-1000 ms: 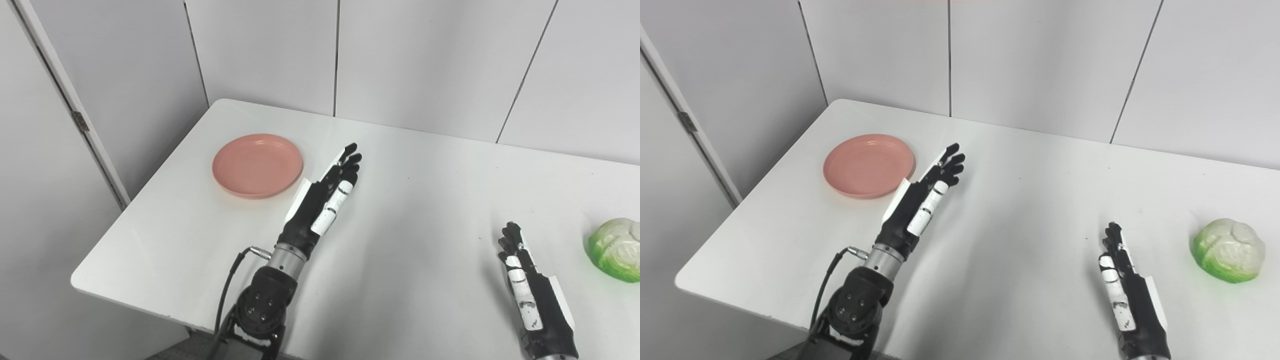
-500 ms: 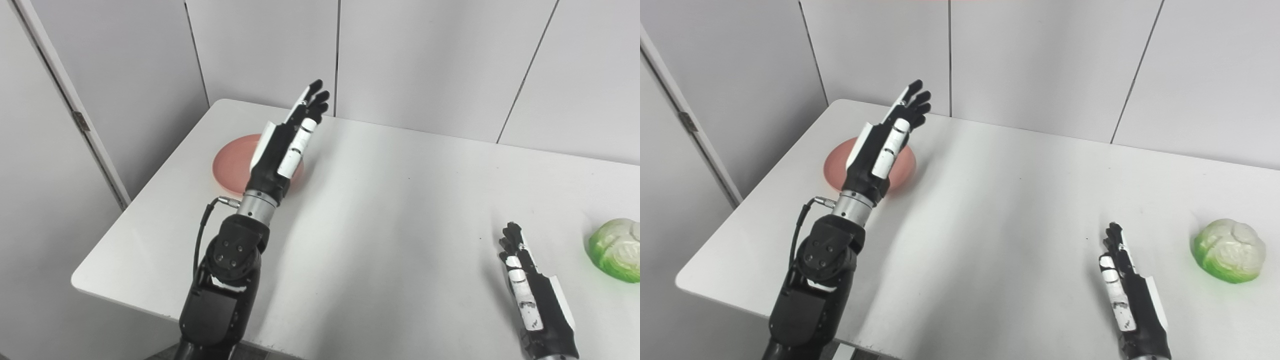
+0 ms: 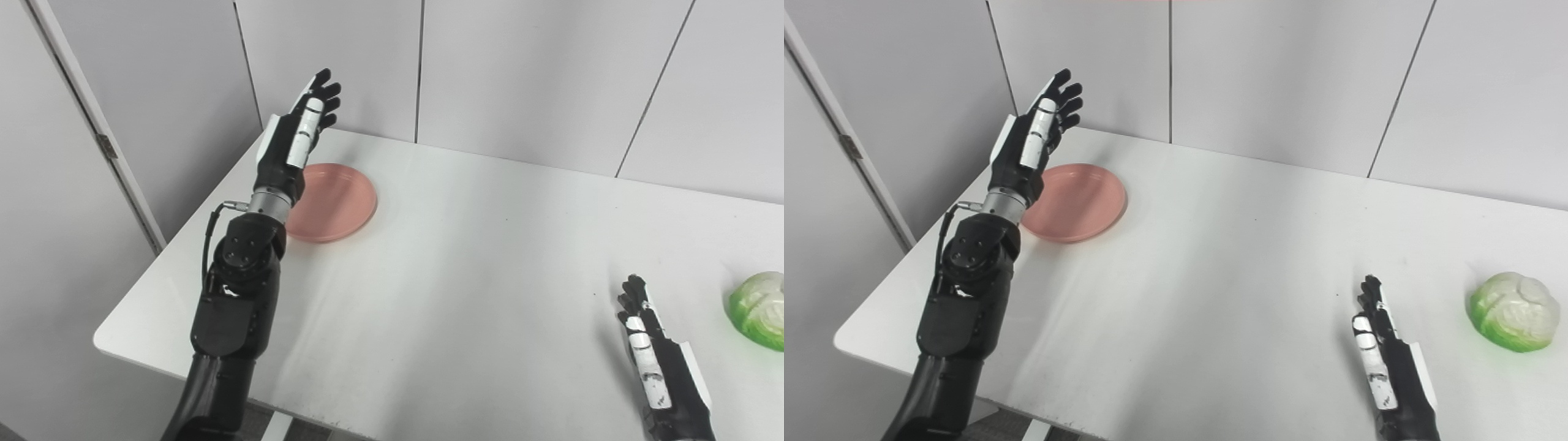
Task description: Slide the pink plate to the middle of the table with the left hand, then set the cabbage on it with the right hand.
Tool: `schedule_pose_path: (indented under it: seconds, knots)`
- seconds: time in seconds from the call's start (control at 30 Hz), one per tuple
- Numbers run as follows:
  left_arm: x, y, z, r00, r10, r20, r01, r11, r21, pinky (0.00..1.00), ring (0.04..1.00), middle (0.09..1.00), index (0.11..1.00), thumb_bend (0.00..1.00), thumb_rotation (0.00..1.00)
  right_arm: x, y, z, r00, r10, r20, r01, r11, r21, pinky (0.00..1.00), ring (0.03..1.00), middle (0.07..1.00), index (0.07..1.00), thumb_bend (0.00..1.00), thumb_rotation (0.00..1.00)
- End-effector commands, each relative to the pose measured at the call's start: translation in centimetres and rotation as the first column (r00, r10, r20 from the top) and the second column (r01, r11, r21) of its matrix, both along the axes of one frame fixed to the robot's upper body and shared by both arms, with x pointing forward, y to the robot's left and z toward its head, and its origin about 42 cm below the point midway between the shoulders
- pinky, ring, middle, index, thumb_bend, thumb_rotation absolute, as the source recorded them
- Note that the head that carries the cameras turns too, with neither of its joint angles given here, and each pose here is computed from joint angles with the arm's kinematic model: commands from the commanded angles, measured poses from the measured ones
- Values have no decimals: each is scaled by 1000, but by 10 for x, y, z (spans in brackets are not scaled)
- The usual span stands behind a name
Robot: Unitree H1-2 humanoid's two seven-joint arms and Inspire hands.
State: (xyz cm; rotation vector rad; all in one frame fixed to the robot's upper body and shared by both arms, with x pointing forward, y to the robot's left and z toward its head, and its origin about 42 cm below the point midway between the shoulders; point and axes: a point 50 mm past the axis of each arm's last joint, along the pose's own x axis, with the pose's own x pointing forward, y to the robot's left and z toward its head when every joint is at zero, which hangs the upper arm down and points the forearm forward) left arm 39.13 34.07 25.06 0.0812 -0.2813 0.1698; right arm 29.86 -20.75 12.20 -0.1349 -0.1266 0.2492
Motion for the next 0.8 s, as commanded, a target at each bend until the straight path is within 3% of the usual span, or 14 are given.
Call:
schedule_pose_path:
  seconds: [0.0,0.77]
  knots:
    - [11,10,37,993,6,118,-7,1000,13,915,908,915,916,547,1000,-3,2,-5,1000,2,-10,-2,1000,11,1000,1000,1000,1000,240,1000]
    - [29,73,18,995,103,13,-99,980,-172,881,884,887,872,530,1000,-5,1,-2,1000,4,0,-4,1000,15,1000,1000,1000,1000,222,1000]
